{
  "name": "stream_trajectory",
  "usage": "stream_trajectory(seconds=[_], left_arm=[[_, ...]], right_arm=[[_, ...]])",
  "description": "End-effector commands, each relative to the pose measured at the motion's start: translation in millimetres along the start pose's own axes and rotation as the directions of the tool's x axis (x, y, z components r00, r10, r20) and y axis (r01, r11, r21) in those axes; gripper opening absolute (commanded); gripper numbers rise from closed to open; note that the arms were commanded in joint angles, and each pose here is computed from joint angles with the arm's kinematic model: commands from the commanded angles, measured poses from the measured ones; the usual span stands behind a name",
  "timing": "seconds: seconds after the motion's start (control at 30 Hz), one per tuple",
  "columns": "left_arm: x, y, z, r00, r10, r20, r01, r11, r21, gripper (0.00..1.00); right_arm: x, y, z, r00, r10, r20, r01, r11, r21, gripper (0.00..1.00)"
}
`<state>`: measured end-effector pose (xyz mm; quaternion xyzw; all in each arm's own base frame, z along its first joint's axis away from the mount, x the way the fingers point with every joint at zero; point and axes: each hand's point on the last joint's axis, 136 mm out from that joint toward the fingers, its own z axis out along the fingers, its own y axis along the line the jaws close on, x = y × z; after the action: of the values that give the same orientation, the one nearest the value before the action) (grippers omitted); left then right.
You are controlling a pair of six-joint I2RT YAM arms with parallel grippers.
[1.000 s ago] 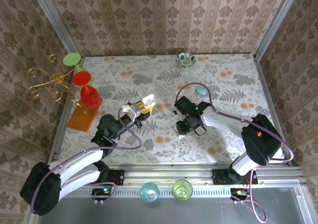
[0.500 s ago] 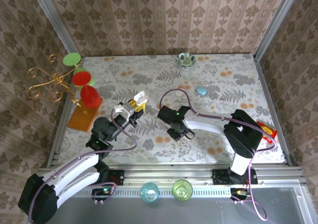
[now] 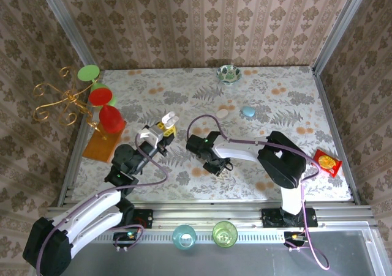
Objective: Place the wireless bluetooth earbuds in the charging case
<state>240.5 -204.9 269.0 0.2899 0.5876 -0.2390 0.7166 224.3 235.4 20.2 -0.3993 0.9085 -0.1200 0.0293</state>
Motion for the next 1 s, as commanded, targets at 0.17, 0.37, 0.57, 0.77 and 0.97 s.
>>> stream_trajectory(seconds=[0.17,0.37,0.57,0.77,0.97], left_arm=[[-3.2,3.6,-2.4,1.000,-0.018,0.013,0.018,1.000,-0.010,0.00],[-2.6,3.4,-2.8,1.000,-0.021,0.014,0.021,1.000,-0.008,0.00],[-1.9,3.6,-3.5,1.000,-0.022,0.014,0.022,1.000,-0.009,0.00],[-1.3,3.4,-4.7,1.000,-0.025,0.016,0.025,1.000,-0.008,0.00],[-0.6,1.4,-5.0,1.000,-0.027,0.014,0.027,1.000,0.003,0.00]], right_arm=[[6.2,-4.2,7.8,0.992,-0.091,-0.089,0.095,0.994,0.047,0.37],[10.0,-2.9,14.9,0.984,-0.117,-0.134,0.124,0.991,0.045,0.35],[11.0,-2.2,16.2,0.981,-0.122,-0.150,0.129,0.991,0.037,0.28],[2.4,-6.0,1.7,0.994,-0.080,-0.077,0.083,0.996,0.029,0.24],[-10.0,-17.9,-32.0,0.996,0.023,0.082,-0.021,0.999,-0.027,0.25]])
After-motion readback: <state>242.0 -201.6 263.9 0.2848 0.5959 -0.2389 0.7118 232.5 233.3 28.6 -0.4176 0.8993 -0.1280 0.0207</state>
